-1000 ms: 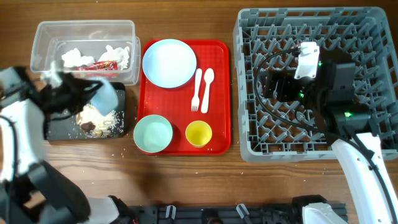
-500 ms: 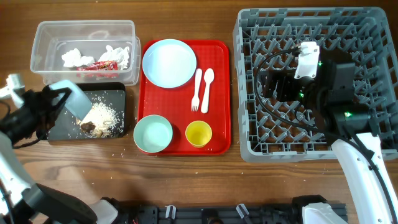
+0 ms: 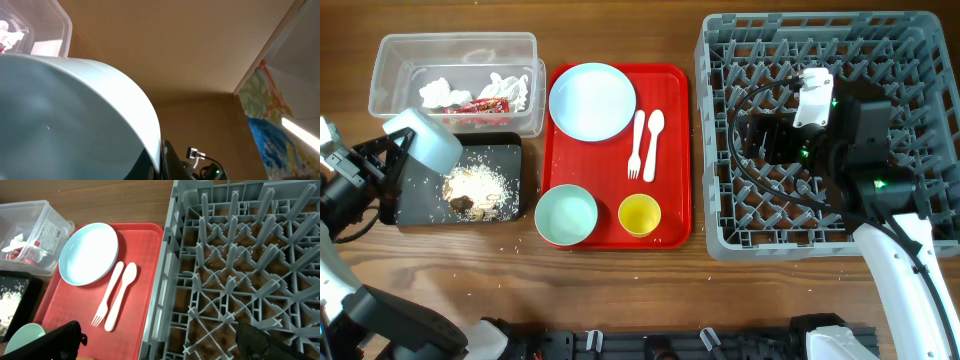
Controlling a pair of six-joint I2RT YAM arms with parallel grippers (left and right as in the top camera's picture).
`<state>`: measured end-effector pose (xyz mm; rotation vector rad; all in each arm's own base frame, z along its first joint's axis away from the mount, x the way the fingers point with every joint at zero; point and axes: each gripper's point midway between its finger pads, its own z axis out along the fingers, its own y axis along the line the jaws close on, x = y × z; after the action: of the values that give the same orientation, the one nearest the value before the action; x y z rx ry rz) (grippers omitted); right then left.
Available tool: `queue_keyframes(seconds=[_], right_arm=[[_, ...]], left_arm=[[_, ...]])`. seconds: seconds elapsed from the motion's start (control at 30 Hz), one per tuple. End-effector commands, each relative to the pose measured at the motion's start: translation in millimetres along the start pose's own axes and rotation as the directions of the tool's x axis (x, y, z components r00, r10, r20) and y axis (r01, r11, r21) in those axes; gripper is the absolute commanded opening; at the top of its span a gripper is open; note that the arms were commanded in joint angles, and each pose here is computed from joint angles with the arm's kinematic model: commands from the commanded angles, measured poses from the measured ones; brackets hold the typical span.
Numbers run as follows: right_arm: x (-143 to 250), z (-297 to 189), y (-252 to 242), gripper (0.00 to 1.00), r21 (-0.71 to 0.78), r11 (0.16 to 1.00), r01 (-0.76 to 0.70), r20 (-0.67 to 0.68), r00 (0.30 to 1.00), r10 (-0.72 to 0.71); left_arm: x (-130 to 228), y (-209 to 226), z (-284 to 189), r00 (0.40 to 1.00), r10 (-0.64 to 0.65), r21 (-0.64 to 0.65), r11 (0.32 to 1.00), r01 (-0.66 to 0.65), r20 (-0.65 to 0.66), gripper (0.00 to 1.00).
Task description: Sort waste into correct bins and load items into the dishwasher rack
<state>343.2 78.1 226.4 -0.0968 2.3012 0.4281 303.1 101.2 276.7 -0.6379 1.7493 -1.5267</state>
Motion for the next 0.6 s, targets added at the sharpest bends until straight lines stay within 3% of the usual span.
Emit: queue_keyframes(seconds=[0.0, 0.1, 0.23, 0.33, 0.37, 0.47, 0.53, 0.57], right_arm=[[-6.5, -1.3, 4.6, 1.0, -0.02, 1.0, 0.002, 0.011, 1.0, -0.002], [-8.0, -1.3, 4.9, 1.0, -0.021, 1.0, 0.003, 0.017, 1.0, -0.003], [-7.8, -1.3, 4.8, 1.0, -0.021, 1.0, 0.003, 0.016, 1.0, -0.002], [-7.9, -1.3, 4.7, 1.0, -0.02, 1.0, 0.004, 0.016, 1.0, -0.004], [-7.9, -1.2, 4.7, 1.0, -0.02, 1.0, 0.004, 0.016, 1.0, -0.003], [-7.9, -1.2, 4.8, 1.0, -0.021, 1.0, 0.003, 0.016, 1.0, -0.003], [-7.9, -1.3, 4.8, 1.0, -0.021, 1.0, 0.004, 0.016, 1.0, -0.003], [-7.9, -1.2, 4.7, 1.0, -0.02, 1.0, 0.003, 0.016, 1.0, -0.003]], left_arm=[[3.1, 10.3, 6.0, 1.0, -0.003, -0.056, 0.998, 0.001, -0.026, 0.04], [22.4, 32.5, 36.3, 0.988, -0.006, -0.235, 0.971, -0.031, -0.154, 0.04], [62.4, 48.2, 114.3, 0.928, 0.067, -0.403, 0.888, -0.223, -0.367, 0.04], [98.5, 59.0, 165.3, 0.869, 0.169, -0.499, 0.761, -0.415, -0.466, 0.04], [113.6, 66.3, 176.2, 0.833, 0.213, -0.528, 0.687, -0.499, -0.511, 0.04], [140.5, 97.2, 189.1, 0.715, 0.311, -0.611, 0.374, -0.698, -0.626, 0.04], [163.4, 116.8, 202.7, 0.61, 0.342, -0.577, 0.204, -0.791, -0.715, 0.04], [175.1, 125.1, 209.6, 0.579, 0.339, -0.554, 0.176, -0.813, -0.742, 0.04]])
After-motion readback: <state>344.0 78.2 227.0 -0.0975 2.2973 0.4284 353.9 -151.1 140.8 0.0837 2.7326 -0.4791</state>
